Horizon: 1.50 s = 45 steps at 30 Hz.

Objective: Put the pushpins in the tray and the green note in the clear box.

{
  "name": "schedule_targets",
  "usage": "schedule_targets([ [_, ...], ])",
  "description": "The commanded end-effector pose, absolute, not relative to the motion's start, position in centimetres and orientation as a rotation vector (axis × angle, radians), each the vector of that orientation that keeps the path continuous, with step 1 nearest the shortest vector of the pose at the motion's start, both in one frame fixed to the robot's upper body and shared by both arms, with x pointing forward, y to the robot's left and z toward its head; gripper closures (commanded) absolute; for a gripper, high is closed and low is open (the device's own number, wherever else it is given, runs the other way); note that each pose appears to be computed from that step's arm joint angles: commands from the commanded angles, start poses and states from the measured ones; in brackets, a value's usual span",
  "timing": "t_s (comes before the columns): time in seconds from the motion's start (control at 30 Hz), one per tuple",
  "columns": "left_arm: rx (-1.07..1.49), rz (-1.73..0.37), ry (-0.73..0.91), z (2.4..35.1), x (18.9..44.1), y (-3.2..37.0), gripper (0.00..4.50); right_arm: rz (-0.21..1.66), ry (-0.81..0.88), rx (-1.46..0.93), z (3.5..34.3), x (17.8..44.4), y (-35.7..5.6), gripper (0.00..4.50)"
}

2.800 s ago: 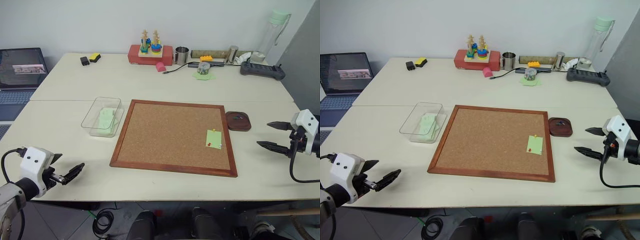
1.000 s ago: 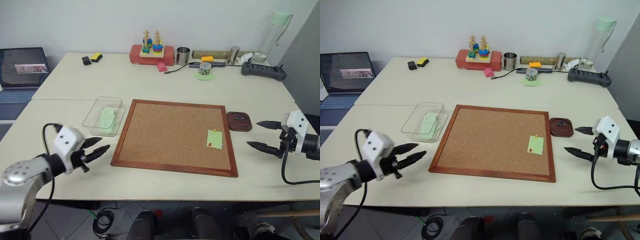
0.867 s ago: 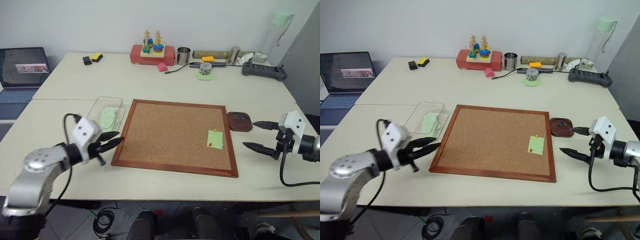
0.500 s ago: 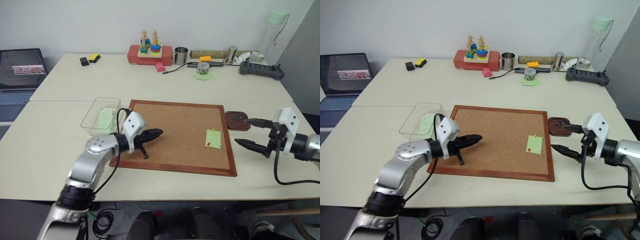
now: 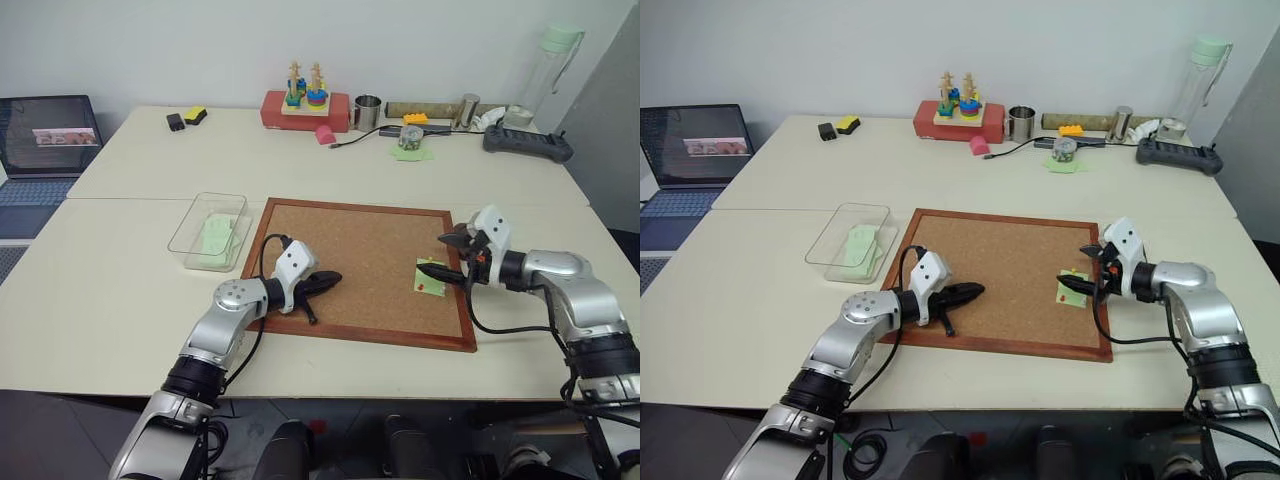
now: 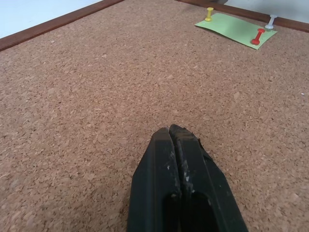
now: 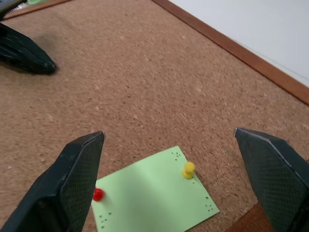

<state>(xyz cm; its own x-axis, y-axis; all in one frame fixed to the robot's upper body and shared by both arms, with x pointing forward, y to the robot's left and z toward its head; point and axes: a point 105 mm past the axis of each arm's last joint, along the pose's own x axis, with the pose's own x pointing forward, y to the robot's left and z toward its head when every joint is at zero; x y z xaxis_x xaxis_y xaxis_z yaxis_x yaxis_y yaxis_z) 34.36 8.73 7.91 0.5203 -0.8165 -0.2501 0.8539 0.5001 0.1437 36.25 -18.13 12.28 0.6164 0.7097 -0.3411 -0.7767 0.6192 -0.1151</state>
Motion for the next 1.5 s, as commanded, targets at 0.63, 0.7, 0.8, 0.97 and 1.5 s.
schedule_targets([
  [0.63, 0.273, -1.022, 0.226, 6.2, 33.6, 9.1, 4.5, 0.868, 0.214, -0.291, 11.6, 37.9, -18.4, 2.82],
  [0.7, 0.273, -1.021, 0.227, 6.2, 33.6, 9.1, 4.5, 0.87, 0.209, -0.293, 11.7, 37.9, -18.4, 3.15],
  [0.8, 0.273, -1.021, 0.229, 6.1, 33.6, 9.1, 4.5, 0.874, 0.201, -0.3, 11.9, 37.9, -18.3, 3.74],
  [0.97, 0.278, -1.023, 0.236, 6.0, 33.5, 9.1, 4.5, 0.899, 0.196, -0.325, 11.9, 37.7, -17.8, 4.48],
  [1.5, 0.293, -1.007, 0.256, 5.5, 33.5, 9.1, 4.5, 0.924, 0.116, -0.345, 14.5, 37.2, -17.6, 4.48],
])
